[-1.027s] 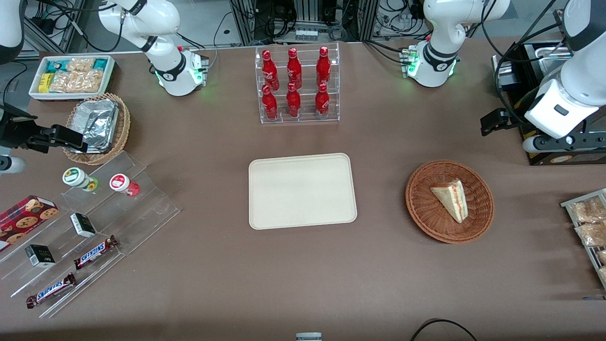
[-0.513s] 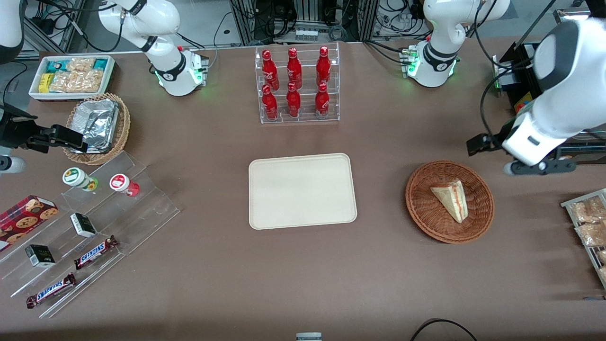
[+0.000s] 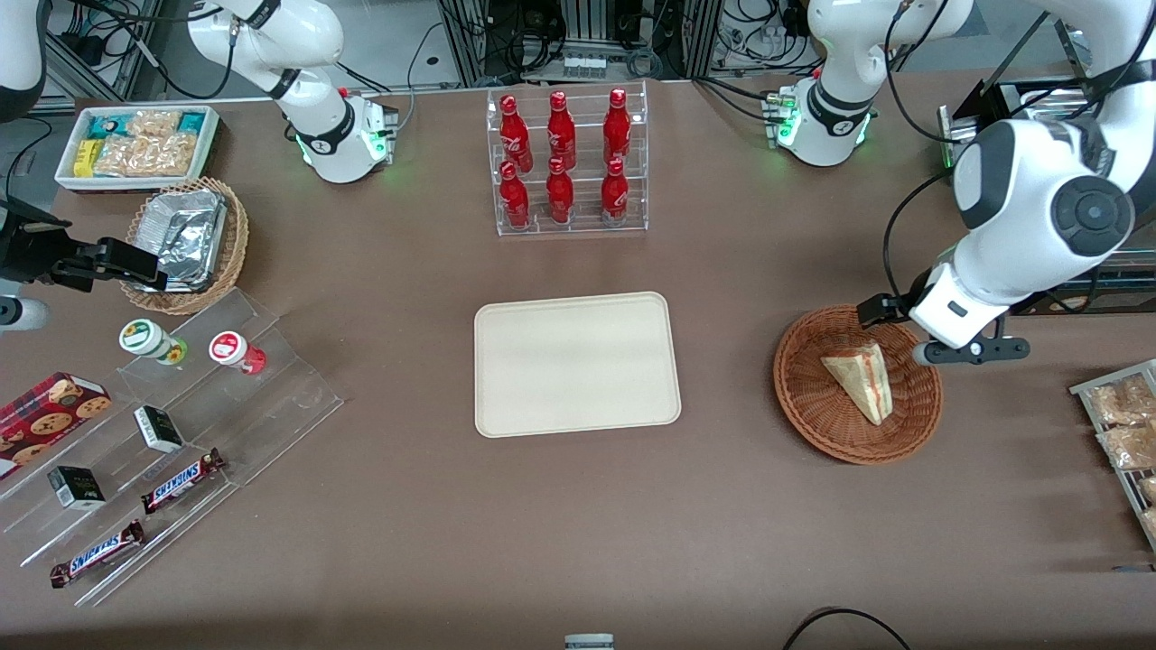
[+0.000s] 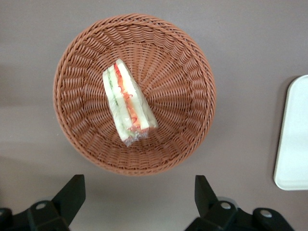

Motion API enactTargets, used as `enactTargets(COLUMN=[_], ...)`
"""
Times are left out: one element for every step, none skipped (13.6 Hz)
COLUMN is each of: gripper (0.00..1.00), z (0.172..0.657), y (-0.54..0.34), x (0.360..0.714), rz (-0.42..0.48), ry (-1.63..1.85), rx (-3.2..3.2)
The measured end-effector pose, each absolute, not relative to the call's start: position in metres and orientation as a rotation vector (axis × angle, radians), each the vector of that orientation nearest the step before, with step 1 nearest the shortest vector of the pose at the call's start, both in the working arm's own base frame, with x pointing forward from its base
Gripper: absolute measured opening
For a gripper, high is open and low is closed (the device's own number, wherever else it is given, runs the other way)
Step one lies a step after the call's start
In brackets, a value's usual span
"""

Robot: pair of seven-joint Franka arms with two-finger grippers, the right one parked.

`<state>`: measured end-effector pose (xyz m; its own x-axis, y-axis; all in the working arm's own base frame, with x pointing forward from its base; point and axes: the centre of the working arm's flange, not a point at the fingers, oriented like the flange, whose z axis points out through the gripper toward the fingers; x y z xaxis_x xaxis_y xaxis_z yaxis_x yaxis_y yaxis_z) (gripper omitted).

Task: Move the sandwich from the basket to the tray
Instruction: 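Lower the open left gripper around the wrapped sandwich and close it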

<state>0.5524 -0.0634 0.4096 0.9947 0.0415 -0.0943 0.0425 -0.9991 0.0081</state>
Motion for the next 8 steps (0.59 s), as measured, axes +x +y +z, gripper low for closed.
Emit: enactTargets(gripper=[1.00,1.00,1.00,1.00,1.00,1.00,1.00,1.00], z=[0.400,0.392,0.384,0.377,0.371,0.366,0.363,0.360], y=[-0.063,-0.061,-0.060,-0.059,-0.057,-0.056,-0.055,-0.055], x=[0.552,0.551,0.551,0.550,0.550,0.550,0.550,0.550], rz=[-0.144,-0.141,-0.138,-0.135,-0.138,-0.144,-0.152,-0.159], ry=[0.069,0.072,0.075,0.080,0.084,0.089,0.096,0.116], rx=[3.127,3.126,3.126,3.125,3.125,3.125,3.125,3.125])
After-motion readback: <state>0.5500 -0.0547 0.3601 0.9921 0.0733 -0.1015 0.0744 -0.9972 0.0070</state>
